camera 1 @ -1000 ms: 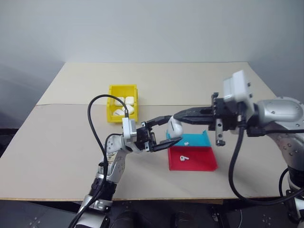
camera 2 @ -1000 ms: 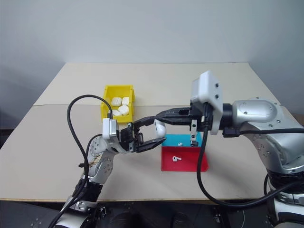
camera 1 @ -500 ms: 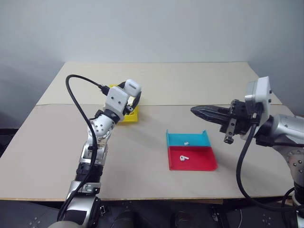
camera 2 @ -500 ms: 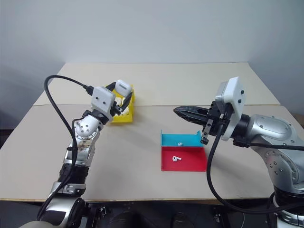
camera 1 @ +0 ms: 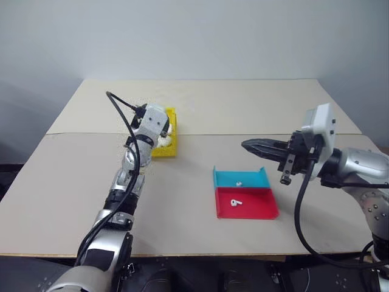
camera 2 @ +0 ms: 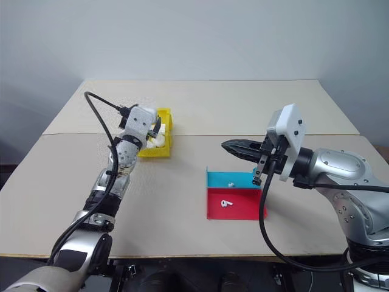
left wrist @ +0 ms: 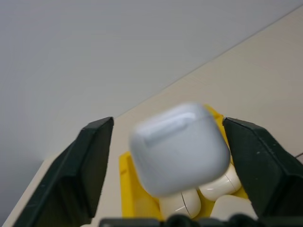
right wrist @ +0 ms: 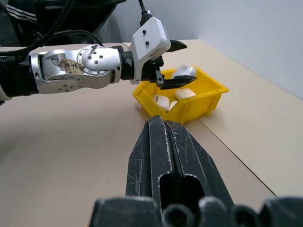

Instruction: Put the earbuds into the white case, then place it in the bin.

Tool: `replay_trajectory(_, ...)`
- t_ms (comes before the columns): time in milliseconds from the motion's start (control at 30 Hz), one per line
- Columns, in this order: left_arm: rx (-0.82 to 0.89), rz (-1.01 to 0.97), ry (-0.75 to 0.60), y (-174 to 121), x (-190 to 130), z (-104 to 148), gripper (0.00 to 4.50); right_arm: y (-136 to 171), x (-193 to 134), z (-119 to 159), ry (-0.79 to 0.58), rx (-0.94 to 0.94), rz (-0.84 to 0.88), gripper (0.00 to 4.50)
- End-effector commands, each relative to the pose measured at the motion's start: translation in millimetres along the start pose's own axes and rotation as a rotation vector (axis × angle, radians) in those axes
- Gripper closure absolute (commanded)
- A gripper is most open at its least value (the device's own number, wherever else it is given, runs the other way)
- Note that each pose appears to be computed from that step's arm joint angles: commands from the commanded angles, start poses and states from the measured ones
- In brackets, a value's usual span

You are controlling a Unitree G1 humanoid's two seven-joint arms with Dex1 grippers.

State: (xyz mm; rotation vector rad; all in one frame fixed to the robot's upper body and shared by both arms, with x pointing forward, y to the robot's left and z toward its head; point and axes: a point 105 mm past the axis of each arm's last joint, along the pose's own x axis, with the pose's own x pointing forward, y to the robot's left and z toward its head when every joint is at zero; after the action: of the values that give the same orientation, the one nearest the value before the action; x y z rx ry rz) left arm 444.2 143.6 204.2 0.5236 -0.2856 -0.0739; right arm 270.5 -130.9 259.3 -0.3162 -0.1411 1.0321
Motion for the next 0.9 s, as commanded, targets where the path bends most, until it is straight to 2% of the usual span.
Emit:
replay_trajectory(33, -0.167, -0.004, -0.127, 7, 5, 41, 0.02, 1, -2, 4, -0.005, -0.036, -0.014, 4.50)
replay_trajectory(100, -0.268, -0.081, -0.151, 5, 1, 49, 0.02, 2, -3, 3, 0.001, -0.040, -0.016, 4.50)
replay_trajectory(167, -0.376, -0.256, -0.155, 1, -6, 55, 0.02, 1, -5, 1, 0.014, -0.043, -0.025, 4.50)
replay_trajectory(267, -0.506, -0.451, -0.188, 6, -37, 62, 0.02, -4, -14, -6, 0.061, -0.064, -0.037, 4.50)
replay_trajectory(433, -0.313, -0.790, -0.196, 12, -110, 54, 0.02, -15, -45, -24, 0.219, -0.193, -0.009, 4.50)
replay_trajectory(600, -0.205, -1.039, -0.060, 23, -166, 27, 0.02, -36, -83, -48, 0.415, -0.256, 0.005, 4.50)
replay_trajectory(767, -0.148, -1.120, 0.050, 36, -191, 13, 0.02, -34, -110, -63, 0.491, -0.383, 0.099, 4.50)
replay_trajectory(900, -0.159, -1.106, 0.048, 40, -195, 19, 0.02, -30, -120, -69, 0.502, -0.392, 0.138, 4.50)
